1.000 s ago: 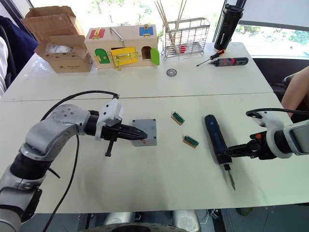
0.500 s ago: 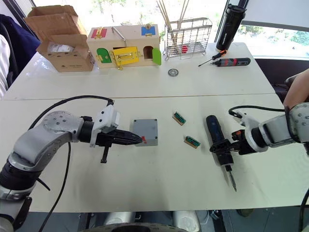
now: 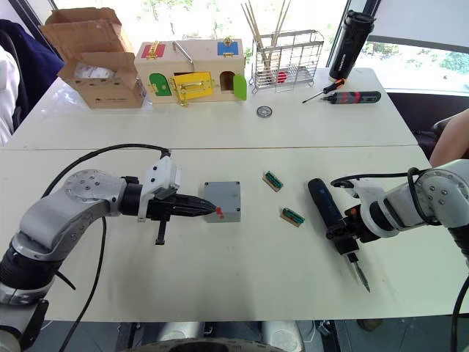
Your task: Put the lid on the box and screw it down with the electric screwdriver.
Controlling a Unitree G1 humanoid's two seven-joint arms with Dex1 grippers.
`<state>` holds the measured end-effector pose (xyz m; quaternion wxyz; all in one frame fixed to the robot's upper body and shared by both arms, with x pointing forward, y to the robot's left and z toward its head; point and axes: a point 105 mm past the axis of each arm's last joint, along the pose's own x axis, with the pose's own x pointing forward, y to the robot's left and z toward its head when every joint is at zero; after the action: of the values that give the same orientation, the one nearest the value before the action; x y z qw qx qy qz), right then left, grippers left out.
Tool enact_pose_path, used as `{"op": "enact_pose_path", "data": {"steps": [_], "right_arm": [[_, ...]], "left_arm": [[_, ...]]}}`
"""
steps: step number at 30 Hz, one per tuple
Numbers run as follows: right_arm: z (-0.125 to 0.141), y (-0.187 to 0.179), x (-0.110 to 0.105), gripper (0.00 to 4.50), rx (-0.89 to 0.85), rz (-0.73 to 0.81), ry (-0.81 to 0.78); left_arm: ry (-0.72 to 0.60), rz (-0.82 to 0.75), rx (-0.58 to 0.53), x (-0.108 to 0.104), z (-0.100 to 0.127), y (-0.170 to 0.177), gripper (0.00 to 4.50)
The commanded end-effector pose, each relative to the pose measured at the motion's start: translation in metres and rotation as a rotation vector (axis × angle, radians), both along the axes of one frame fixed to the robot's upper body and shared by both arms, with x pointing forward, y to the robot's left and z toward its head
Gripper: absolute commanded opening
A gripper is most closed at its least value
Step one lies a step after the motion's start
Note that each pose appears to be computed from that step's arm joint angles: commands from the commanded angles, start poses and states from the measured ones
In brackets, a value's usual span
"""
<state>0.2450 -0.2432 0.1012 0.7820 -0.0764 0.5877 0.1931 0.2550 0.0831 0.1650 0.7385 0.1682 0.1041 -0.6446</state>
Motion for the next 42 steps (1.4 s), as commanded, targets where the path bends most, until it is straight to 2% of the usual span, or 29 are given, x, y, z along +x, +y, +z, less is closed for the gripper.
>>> {"op": "enact_pose_path", "data": {"steps": [1,3,8,11,12,17,20,21,22,23,25,28,31,33,42], "right_arm": [[-0.031,-0.006,-0.034,1.89,-0.025,0.000,0.184],[-0.030,-0.010,-0.034,1.89,-0.017,-0.021,0.180],[0.013,-0.032,0.001,1.89,-0.007,-0.142,0.009],[0.060,-0.041,0.019,1.89,0.046,-0.194,-0.133],[0.085,-0.042,0.027,1.89,0.087,-0.210,-0.218],[0.162,-0.041,0.050,1.89,0.180,-0.245,-0.519],[0.234,-0.019,0.069,1.89,0.430,-0.219,-0.918],[0.246,-0.015,0.069,1.89,0.479,-0.220,-1.001],[0.258,-0.003,0.075,1.89,0.536,-0.218,-1.198],[0.265,0.006,0.073,1.89,0.589,-0.223,-1.364],[0.256,0.026,0.064,1.89,0.700,-0.253,-1.510],[0.239,0.055,0.058,1.89,0.824,-0.286,-1.538],[0.236,0.099,0.038,1.89,1.017,-0.155,-1.569],[0.226,0.120,0.032,1.89,0.948,-0.054,-1.590],[0.191,0.144,0.028,1.89,0.811,0.069,-1.588]], "left_arm": [[-0.041,-0.009,-0.021,-0.001,0.009,-0.003,0.00],[-0.040,-0.007,-0.026,0.000,0.009,-0.003,0.00],[-0.037,-0.008,-0.041,0.010,0.010,-0.003,0.00],[-0.035,-0.009,-0.050,0.019,0.012,0.000,0.00],[-0.031,-0.007,-0.055,0.024,0.014,0.001,0.00],[-0.006,0.010,-0.102,0.039,0.028,0.011,0.00],[0.023,0.036,-0.130,0.053,0.036,0.016,0.00],[0.027,0.039,-0.130,0.055,0.037,0.017,0.00],[0.035,0.042,-0.126,0.057,0.036,0.017,0.00],[0.040,0.042,-0.118,0.058,0.035,0.017,0.00],[0.049,0.038,-0.100,0.059,0.033,0.018,0.00],[0.063,0.033,-0.086,0.059,0.030,0.019,0.00],[0.068,0.035,-0.054,0.057,0.021,0.016,0.00],[0.060,0.045,-0.038,0.057,0.014,0.012,0.00],[0.005,0.038,0.050,0.055,-0.020,-0.001,0.00]]}}
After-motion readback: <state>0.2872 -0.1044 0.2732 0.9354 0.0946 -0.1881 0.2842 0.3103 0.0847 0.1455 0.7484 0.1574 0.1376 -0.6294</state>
